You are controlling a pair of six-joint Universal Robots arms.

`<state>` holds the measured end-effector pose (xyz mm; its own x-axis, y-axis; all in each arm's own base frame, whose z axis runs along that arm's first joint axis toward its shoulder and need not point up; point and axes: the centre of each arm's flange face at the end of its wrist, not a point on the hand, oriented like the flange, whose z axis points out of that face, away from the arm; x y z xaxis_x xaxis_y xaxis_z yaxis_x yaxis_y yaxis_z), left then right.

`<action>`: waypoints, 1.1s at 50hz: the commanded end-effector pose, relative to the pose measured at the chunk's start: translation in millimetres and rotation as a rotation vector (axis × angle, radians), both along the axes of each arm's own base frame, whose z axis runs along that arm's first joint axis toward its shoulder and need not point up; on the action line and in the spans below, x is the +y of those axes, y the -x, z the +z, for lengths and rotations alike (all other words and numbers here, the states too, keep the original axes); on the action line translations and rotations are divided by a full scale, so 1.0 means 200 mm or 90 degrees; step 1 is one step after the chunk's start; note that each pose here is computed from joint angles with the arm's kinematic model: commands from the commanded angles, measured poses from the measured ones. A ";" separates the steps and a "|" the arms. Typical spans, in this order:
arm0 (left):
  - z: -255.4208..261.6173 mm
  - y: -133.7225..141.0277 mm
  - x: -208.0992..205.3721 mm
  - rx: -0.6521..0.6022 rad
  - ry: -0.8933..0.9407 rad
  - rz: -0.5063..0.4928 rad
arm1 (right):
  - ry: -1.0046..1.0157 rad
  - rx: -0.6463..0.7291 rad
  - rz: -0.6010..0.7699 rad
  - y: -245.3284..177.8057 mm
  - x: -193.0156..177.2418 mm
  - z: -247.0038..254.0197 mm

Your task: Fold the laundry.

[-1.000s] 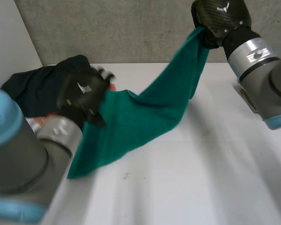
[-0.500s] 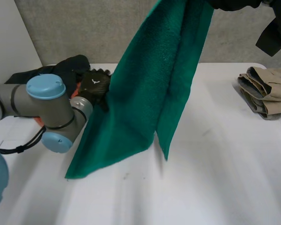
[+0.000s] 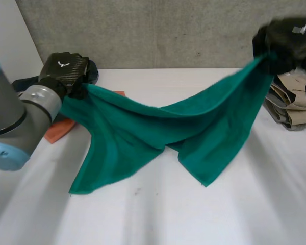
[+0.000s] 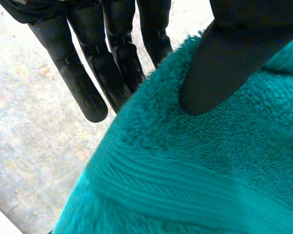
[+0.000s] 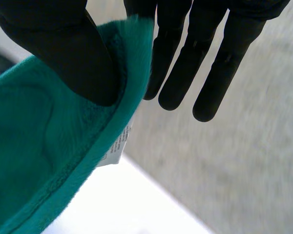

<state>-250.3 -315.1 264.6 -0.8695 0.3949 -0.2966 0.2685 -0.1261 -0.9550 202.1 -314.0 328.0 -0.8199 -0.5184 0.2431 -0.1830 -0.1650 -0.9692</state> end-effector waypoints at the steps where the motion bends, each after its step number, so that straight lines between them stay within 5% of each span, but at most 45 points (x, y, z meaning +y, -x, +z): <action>1: -0.05 -0.03 0.08 -0.110 0.000 -0.003 | -0.085 0.236 -0.089 0.03 -0.07 -0.27; 7: -0.25 -0.02 -0.05 -0.249 -0.004 -0.006 | -0.073 0.308 -0.081 -0.09 -0.10 -0.37; 12: -0.23 0.05 -0.27 -0.259 0.058 0.004 | 0.011 0.285 -0.109 -0.20 -0.28 -0.34; 19: 0.34 0.16 -0.55 -0.131 0.399 0.073 | 0.394 0.087 -0.284 -0.22 -0.60 0.10; 25: 0.68 0.19 -0.48 0.023 0.619 0.116 | 0.560 -0.013 -0.293 -0.25 -0.60 0.29; 35: 0.38 0.16 -0.32 -0.044 0.423 0.085 | 0.474 -0.045 -0.234 -0.22 -0.53 0.21; 47: -0.31 0.05 -0.04 -0.148 0.160 0.047 | 0.125 0.119 -0.144 -0.13 -0.36 -0.54; 55: -0.64 0.01 -0.01 -0.187 0.070 0.040 | 0.009 0.160 -0.124 -0.03 -0.25 -0.81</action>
<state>-255.7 -318.3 182.7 -0.7802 0.2484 -0.5740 0.5114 -0.2752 -0.8141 221.4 -376.5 198.0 -0.8293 -0.2992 0.4719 -0.4241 -0.2128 -0.8802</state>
